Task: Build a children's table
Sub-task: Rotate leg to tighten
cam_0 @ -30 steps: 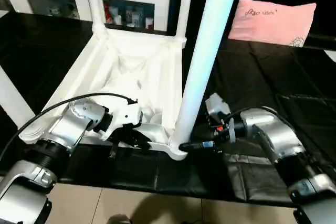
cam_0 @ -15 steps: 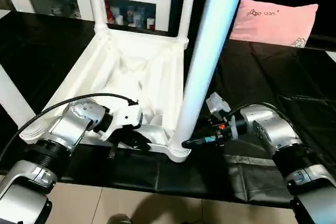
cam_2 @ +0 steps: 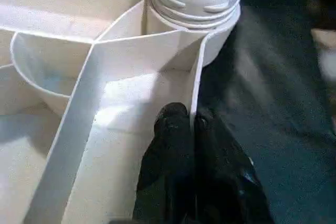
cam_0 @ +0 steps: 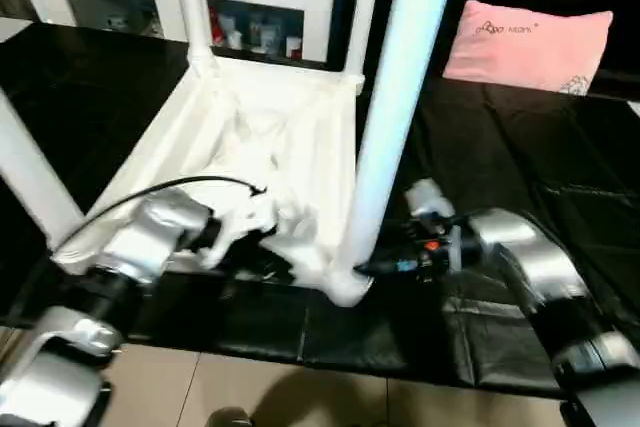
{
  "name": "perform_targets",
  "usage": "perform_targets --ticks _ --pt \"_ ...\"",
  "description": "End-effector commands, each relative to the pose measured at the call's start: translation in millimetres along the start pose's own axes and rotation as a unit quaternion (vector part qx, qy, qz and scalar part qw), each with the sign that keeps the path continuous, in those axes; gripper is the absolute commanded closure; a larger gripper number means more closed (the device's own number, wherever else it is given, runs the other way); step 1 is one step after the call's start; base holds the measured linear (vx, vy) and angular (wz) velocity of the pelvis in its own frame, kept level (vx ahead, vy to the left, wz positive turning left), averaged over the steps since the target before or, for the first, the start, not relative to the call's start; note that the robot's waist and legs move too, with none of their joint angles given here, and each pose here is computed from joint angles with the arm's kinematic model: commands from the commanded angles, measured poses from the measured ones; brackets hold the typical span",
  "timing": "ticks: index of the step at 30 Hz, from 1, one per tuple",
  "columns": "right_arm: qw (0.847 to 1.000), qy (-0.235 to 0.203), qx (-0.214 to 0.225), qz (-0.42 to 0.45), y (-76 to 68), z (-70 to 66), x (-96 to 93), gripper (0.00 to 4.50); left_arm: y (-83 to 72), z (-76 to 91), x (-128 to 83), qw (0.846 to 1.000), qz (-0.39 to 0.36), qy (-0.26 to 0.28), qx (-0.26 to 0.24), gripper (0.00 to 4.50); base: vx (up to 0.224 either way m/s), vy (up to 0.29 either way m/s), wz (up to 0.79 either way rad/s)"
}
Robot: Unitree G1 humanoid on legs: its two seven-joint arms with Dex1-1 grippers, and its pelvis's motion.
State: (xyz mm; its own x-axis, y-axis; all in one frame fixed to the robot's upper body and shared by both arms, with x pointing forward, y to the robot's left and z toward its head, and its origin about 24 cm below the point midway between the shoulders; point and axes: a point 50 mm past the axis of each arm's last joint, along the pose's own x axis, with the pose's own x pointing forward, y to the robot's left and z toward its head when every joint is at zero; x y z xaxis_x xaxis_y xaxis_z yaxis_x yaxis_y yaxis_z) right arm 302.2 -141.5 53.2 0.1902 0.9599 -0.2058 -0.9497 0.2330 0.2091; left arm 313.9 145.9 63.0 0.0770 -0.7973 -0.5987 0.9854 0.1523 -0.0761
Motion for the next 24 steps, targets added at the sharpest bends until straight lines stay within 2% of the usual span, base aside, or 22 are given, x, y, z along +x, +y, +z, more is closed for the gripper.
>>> perform_targets --ticks 1,2,3,4,7,9,10,12,13,14,16,18,19,21,23,24 --pt "1.0 -0.001 0.016 0.016 9.7 -5.5 23.5 2.54 9.1 28.2 6 0.997 0.057 -0.055 0.005 4.5 0.0 0.0 0.0" --pt "0.998 -0.012 0.035 -0.057 4.4 -10.7 34.8 2.54 10.1 35.4 14 0.995 0.079 -0.065 -0.01 4.5 0.0 0.0 0.0" --pt "0.998 -0.012 0.035 -0.057 4.4 -10.7 34.8 2.54 10.1 35.4 14 0.995 0.079 -0.065 -0.01 4.5 0.0 0.0 0.0" --pt "0.987 -0.02 0.065 -0.143 -3.0 -15.0 47.6 2.54 10.7 43.4 23 0.992 0.101 -0.074 -0.027 4.5 0.0 0.0 0.0" --pt "0.967 -0.021 0.106 -0.232 -12.1 -17.9 61.3 2.55 11.6 50.0 33 0.988 0.125 -0.077 -0.04 4.5 0.0 0.0 0.0" --pt "0.946 -0.023 0.132 -0.295 -18.9 -16.2 72.6 2.56 14.5 54.8 40 0.984 0.154 -0.075 -0.047 4.5 0.0 0.0 0.0" --pt "0.929 -0.026 0.147 -0.338 -23.2 -11.8 82.4 2.56 18.5 58.7 44 0.979 0.183 -0.073 -0.051 4.5 0.0 0.0 0.0" --pt "0.917 -0.031 0.161 -0.364 -26.3 -6.6 88.4 2.56 21.9 61.3 45 0.976 0.2 -0.07 -0.05 4.5 0.0 0.0 0.0" --pt "0.914 -0.033 0.164 -0.368 -26.7 -4.7 90.2 2.56 22.9 61.9 45 0.975 0.205 -0.067 -0.048 4.5 0.0 0.0 0.0" --pt "0.913 -0.034 0.166 -0.371 -26.9 -3.7 91.2 2.21 23.3 62.3 45 0.975 0.208 -0.064 -0.047 4.5 0.0 0.0 0.0" --pt "0.916 -0.038 0.142 -0.372 -27.4 2.0 92.7 1.86 25.6 63.0 43 0.973 0.219 -0.057 -0.039 4.5 0.0 0.0 0.0" --pt "0.915 -0.047 0.14 -0.375 -28.4 4.1 91.4 1.77 26.9 61.4 41 0.973 0.223 -0.052 -0.036 4.5 0.0 0.0 0.0" --pt "0.916 -0.05 0.138 -0.374 -28.7 4.3 89.6 1.77 27.1 60.0 40 0.973 0.222 -0.048 -0.033 4.5 0.0 0.0 0.0" --pt "0.916 -0.053 0.13 -0.376 -30.0 3.4 85.3 1.4 27.5 56.3 37 0.974 0.221 -0.041 -0.026 4.5 0.0 0.0 0.0" --pt "0.924 -0.058 0.101 -0.364 -31.1 0.6 72.3 1.28 28.2 49.0 30 0.977 0.212 -0.035 -0.014 4.5 0.0 0.0 0.0" --pt "0.924 -0.058 0.101 -0.364 -31.1 0.6 72.3 1.14 28.2 49.0 30 0.977 0.212 -0.035 -0.014 4.5 0.0 0.0 0.0"
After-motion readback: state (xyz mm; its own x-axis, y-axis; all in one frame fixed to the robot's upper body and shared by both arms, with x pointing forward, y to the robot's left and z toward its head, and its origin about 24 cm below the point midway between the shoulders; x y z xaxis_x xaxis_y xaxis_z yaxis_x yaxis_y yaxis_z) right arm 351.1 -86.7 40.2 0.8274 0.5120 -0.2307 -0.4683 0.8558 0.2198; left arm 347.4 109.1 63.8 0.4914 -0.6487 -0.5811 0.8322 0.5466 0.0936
